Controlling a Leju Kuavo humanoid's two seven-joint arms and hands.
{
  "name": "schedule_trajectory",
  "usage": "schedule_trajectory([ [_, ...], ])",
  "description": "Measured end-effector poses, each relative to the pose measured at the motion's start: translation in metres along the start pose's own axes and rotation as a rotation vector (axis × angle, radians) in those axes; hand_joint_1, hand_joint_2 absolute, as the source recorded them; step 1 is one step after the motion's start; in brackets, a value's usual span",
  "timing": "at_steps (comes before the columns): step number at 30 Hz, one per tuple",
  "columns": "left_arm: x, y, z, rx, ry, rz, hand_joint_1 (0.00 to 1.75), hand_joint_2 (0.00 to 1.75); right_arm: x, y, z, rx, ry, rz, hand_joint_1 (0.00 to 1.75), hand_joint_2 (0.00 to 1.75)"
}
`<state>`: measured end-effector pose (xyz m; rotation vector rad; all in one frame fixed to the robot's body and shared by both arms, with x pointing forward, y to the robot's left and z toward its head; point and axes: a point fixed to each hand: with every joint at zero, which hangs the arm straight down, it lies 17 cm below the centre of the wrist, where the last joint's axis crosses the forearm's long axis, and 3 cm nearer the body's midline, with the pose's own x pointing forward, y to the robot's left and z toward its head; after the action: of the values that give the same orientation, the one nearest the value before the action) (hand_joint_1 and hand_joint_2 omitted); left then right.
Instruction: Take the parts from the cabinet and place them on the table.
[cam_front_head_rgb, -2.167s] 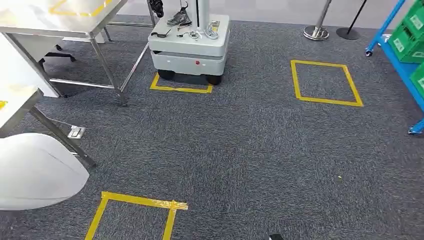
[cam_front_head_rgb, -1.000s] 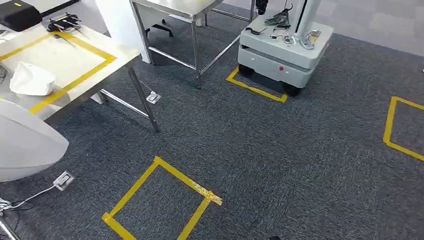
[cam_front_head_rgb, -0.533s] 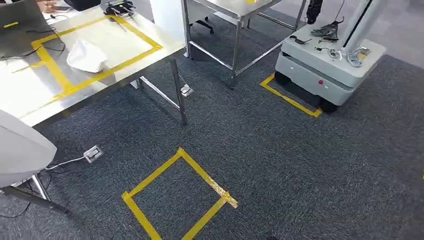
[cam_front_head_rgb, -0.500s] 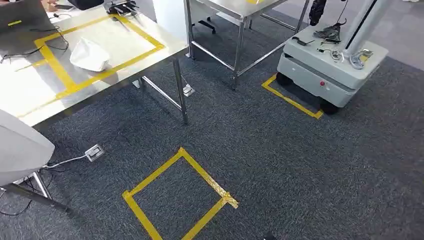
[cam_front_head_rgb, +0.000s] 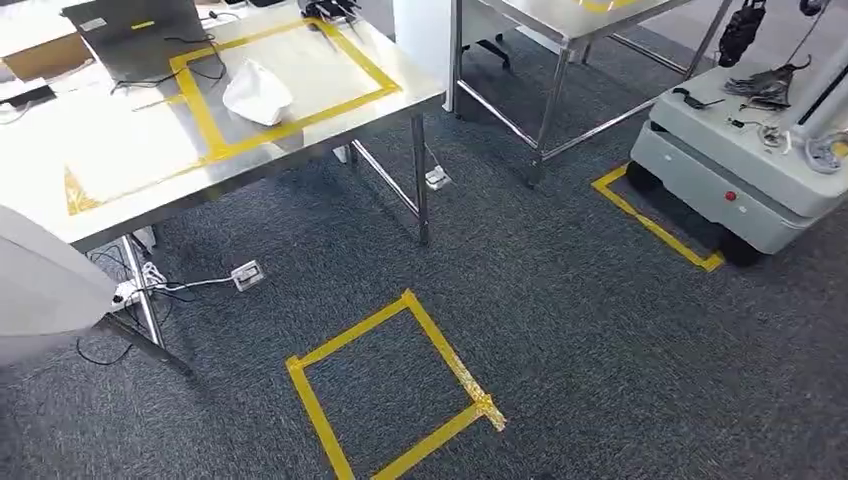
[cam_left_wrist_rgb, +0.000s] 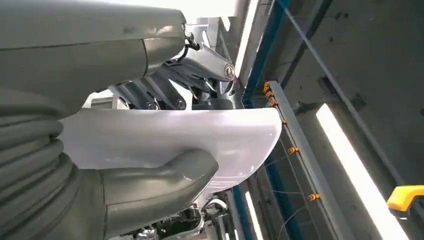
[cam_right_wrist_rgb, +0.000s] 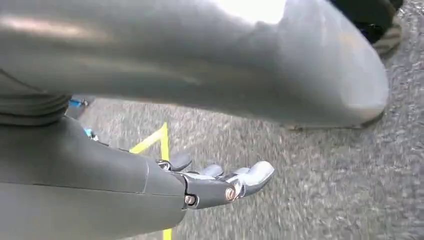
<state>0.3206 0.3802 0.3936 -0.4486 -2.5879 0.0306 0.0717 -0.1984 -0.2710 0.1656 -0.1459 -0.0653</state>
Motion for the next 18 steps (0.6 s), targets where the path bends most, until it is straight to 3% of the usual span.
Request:
schedule_trajectory([
  [18,-0.010,-0.006,-0.008,-0.018,0.004,0.023,1.75,1.75,0.002,-0.002,-0.001,-0.016,0.000,-0.048,0.00,0.00],
])
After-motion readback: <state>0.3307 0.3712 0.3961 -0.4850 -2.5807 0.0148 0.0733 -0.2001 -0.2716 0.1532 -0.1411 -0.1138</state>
